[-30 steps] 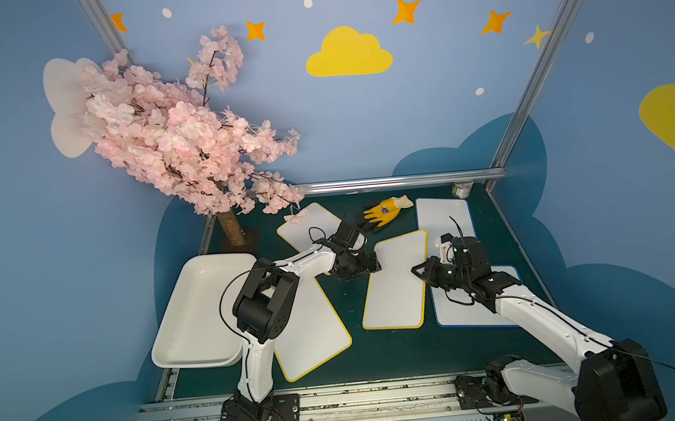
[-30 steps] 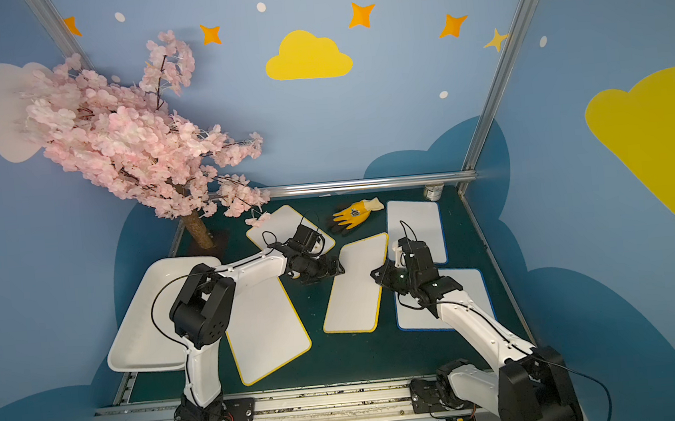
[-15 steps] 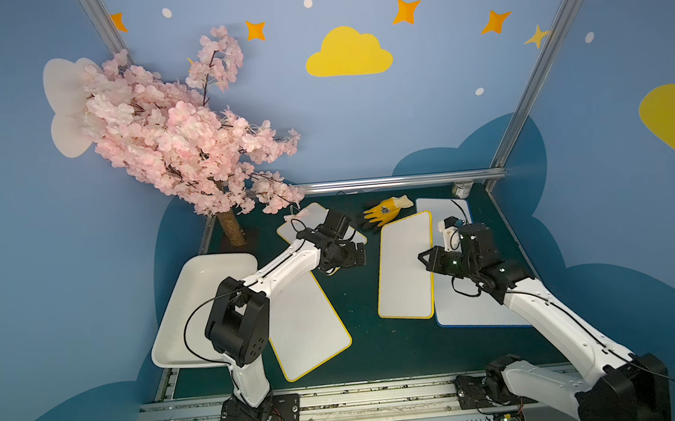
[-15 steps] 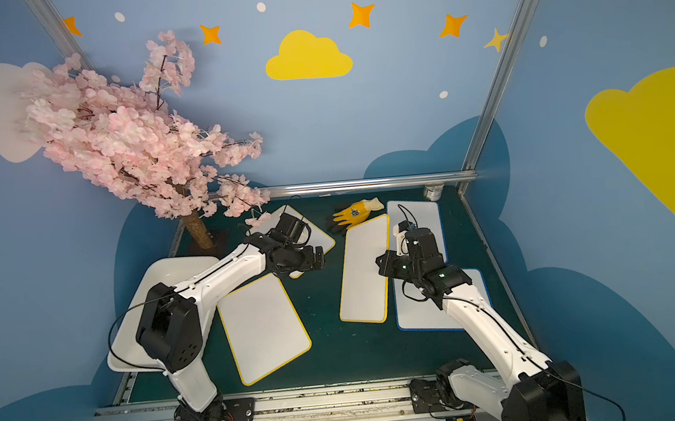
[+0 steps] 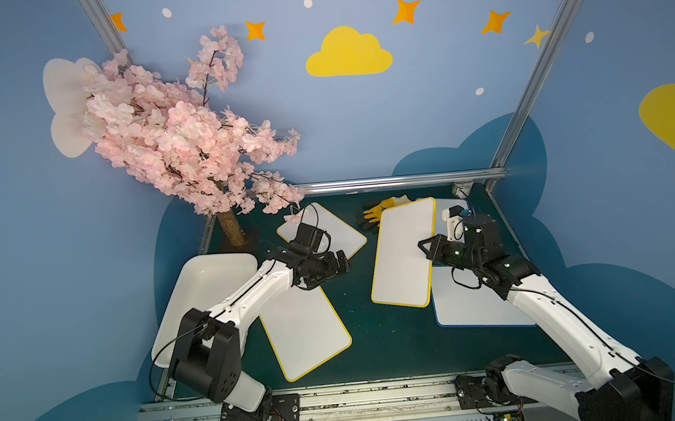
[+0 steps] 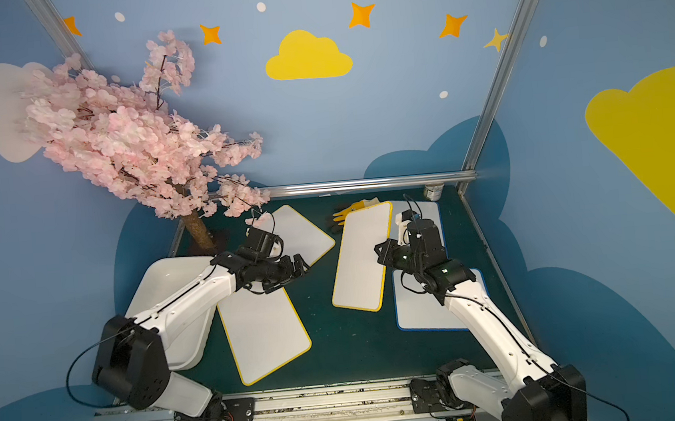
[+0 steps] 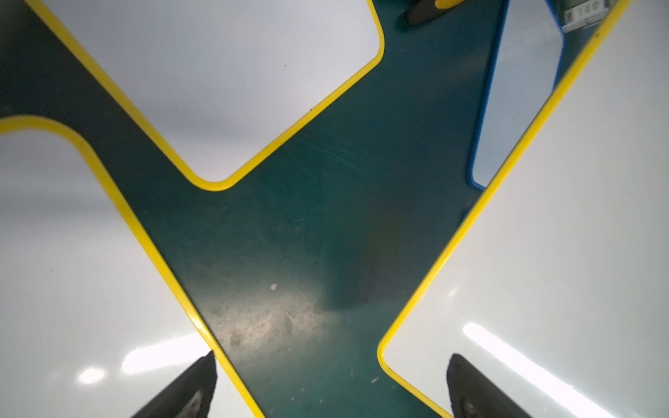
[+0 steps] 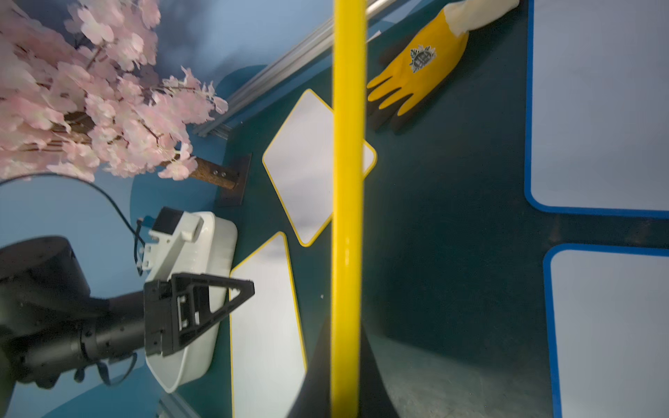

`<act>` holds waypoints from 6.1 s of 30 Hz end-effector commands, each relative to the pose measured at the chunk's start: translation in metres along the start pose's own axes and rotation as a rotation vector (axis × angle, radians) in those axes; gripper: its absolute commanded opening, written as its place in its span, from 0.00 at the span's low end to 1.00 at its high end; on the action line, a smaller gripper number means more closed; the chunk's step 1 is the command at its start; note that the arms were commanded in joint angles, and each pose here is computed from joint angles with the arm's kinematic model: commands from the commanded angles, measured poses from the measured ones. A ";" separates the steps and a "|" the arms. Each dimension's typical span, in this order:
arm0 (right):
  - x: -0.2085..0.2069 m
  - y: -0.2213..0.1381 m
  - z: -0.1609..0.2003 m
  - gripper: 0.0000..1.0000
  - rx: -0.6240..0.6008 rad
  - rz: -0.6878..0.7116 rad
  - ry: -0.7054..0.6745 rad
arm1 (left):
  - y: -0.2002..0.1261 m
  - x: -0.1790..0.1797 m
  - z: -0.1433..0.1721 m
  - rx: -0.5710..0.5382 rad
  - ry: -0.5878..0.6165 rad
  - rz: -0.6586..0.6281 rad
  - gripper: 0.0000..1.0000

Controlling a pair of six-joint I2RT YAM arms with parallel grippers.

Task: Put the whiteboard into the storage box
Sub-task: Pick up the whiteboard at the center of the board, then place the whiteboard in the storage box.

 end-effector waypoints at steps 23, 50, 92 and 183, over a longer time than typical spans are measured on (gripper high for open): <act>0.010 0.037 -0.072 0.00 -0.465 -0.065 0.490 | -0.021 -0.043 -0.010 -0.053 -0.677 0.679 0.92; 0.006 0.075 -0.058 0.00 -0.460 -0.171 0.761 | 0.008 -0.090 -0.028 -0.174 -0.822 0.978 0.42; 0.018 0.103 0.003 0.76 -0.144 -0.096 0.431 | -0.057 -0.036 -0.016 -0.507 -0.530 0.789 0.03; 0.069 0.148 0.040 0.77 0.207 -0.096 -0.311 | -0.270 0.190 -0.047 -1.020 -0.939 0.123 0.05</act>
Point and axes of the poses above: each gripper's point midway between its finger pads, its own y axis out along the fingers, its own x axis along the line the jaws close on, z = x × y, the point moved 2 cm from there along -y, back along the fingers, and after that the axes turned 11 degrees about -y, right-handed, at the moved point
